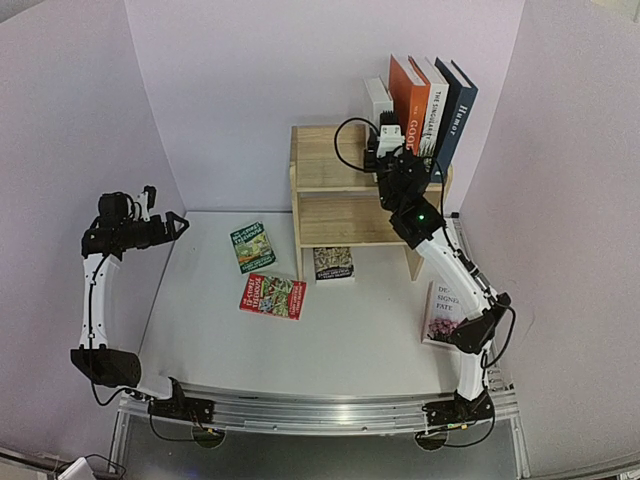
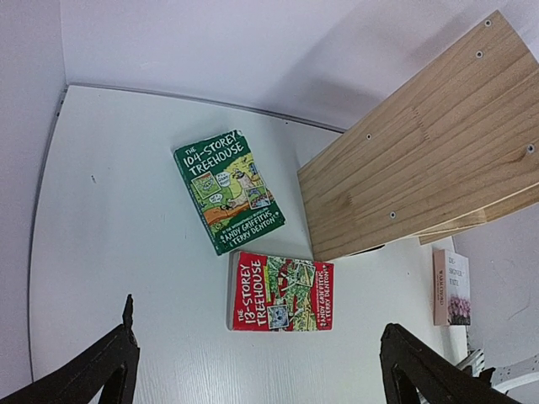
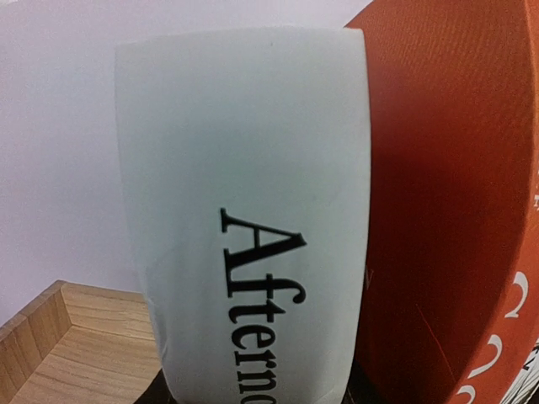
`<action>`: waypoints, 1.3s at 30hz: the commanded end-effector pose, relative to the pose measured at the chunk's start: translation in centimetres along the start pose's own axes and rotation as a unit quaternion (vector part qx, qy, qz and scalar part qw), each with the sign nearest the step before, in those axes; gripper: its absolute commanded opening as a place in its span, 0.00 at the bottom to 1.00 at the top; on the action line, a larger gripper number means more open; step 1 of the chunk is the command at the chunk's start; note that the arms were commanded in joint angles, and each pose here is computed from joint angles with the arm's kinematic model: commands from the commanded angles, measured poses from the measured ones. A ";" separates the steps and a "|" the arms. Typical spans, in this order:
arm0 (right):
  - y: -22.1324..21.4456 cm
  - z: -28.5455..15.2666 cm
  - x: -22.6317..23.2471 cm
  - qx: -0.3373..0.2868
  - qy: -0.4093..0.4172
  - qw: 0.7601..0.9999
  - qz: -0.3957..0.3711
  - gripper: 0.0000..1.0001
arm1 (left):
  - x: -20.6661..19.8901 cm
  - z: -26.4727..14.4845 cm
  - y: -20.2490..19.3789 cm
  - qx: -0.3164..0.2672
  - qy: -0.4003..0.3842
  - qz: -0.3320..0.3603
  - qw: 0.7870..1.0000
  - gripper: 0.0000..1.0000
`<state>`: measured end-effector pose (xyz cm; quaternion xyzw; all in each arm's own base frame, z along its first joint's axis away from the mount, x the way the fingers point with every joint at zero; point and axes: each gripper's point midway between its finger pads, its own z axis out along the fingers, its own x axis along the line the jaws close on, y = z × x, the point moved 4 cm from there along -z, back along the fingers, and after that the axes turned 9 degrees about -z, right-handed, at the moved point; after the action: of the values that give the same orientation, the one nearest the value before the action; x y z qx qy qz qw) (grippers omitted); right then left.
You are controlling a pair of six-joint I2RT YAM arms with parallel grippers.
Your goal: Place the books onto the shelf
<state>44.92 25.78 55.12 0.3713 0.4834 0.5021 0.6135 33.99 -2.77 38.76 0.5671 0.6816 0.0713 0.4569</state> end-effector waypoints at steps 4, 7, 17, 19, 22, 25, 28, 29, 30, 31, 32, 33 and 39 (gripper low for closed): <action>0.5 0.8 -1.5 -0.027 -0.039 0.998 0.037 0.07 | -0.9 -1.2 0.3 -0.022 -0.011 0.017 1.000 1.00; 0.3 0.9 -1.6 -0.025 -0.042 0.998 0.037 0.09 | -0.9 -1.2 0.3 -0.023 -0.011 0.018 1.000 1.00; 0.7 0.4 -1.9 -0.031 -0.028 0.998 0.050 0.47 | -0.9 -0.9 0.0 -0.014 -0.021 0.013 1.000 1.00; 1.0 0.2 -2.1 -0.033 -0.029 0.998 0.054 0.47 | -1.0 -0.9 0.0 -0.013 -0.025 0.012 1.000 1.00; 1.3 -0.3 -2.8 -0.036 -0.036 0.997 0.062 0.48 | -1.2 -0.9 0.0 -0.012 -0.030 0.013 0.999 1.00; 1.6 -0.7 -3.0 -0.042 -0.031 0.996 0.069 0.50 | -1.2 -0.9 0.0 -0.011 -0.034 0.013 0.999 1.00; 1.7 -1.0 -3.0 -0.044 -0.025 0.996 0.074 0.51 | -1.2 -0.8 -0.1 -0.008 -0.037 0.013 0.999 1.00; 1.8 -1.1 -3.1 -0.044 -0.025 0.996 0.076 0.51 | -1.2 -0.8 -0.1 -0.008 -0.038 0.013 0.999 1.00; 1.8 -1.3 -3.1 -0.044 -0.025 0.996 0.077 0.51 | -1.3 -0.8 -0.1 -0.008 -0.039 0.013 0.999 1.00; 1.8 -1.4 -3.2 -0.043 -0.025 0.996 0.078 0.51 | -1.3 -0.8 -0.2 -0.008 -0.040 0.013 0.999 1.00; 2.0 -1.6 -3.3 -0.046 -0.024 0.995 0.080 0.51 | -1.3 -0.8 -0.2 -0.007 -0.041 0.013 0.999 1.00; 2.2 -1.9 -3.3 -0.048 -0.024 0.995 0.083 0.51 | -1.3 -0.8 -0.2 -0.006 -0.042 0.012 0.999 1.00; 2.7 -3.1 -3.4 -0.056 -0.022 0.994 0.090 0.52 | -1.4 -0.7 -0.3 -0.003 -0.047 0.011 0.999 1.00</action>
<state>44.05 24.54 54.13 0.3904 0.4553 0.5349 0.5951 33.84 -3.51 38.47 0.5734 0.6707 0.0435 0.4684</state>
